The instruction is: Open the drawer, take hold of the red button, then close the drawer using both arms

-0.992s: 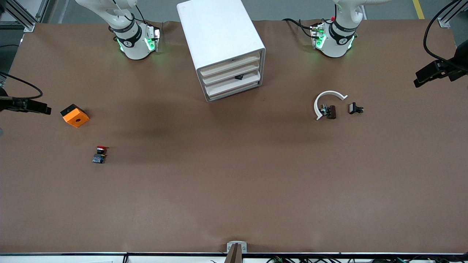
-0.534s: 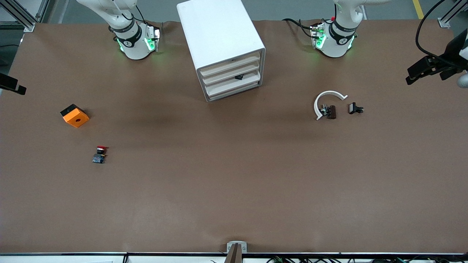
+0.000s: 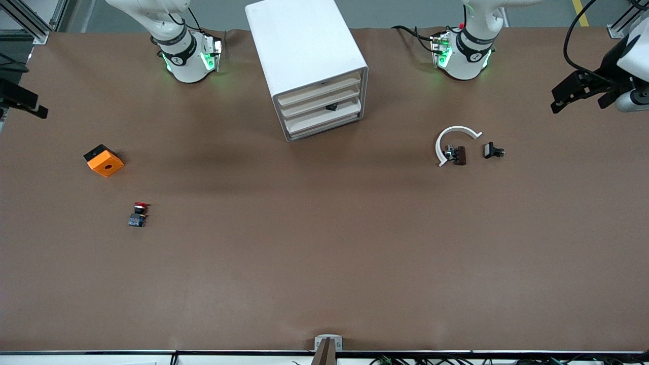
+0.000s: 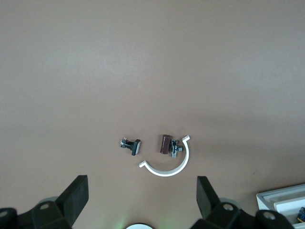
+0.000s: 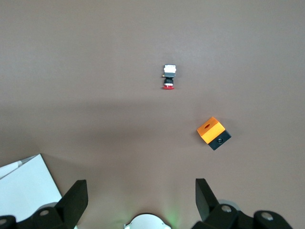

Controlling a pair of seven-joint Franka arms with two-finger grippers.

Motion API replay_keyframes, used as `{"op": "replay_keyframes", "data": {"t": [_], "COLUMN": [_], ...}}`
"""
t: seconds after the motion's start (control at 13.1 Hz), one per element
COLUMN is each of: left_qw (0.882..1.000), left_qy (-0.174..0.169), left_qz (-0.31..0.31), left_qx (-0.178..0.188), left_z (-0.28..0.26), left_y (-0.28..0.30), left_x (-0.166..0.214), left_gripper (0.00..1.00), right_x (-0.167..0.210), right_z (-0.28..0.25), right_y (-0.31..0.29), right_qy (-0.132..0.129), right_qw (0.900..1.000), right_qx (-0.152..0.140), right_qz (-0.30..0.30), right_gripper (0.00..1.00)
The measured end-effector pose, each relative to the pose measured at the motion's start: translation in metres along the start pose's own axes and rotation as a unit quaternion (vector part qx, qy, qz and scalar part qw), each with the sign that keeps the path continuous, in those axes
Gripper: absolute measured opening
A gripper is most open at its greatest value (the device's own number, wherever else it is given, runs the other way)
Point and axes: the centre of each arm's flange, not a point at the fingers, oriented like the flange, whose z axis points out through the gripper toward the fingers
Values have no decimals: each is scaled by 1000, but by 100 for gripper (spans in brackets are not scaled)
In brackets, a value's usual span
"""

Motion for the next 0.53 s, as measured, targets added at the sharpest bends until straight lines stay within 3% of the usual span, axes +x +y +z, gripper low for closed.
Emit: {"op": "replay_keyframes", "data": {"t": [0.53], "left_qw": [1000], "left_qy": [-12], "left_qz": [5], "left_qx": [3], "left_z": [16], "left_y": [5], "left_x": [-1], "left_gripper": [100], "right_x": [-31], "right_z": [10], "right_y": [-10], "right_qy": [23], "right_qw": [1000], "right_qx": [-7], "right_qz": [-14], "right_gripper": [100]}}
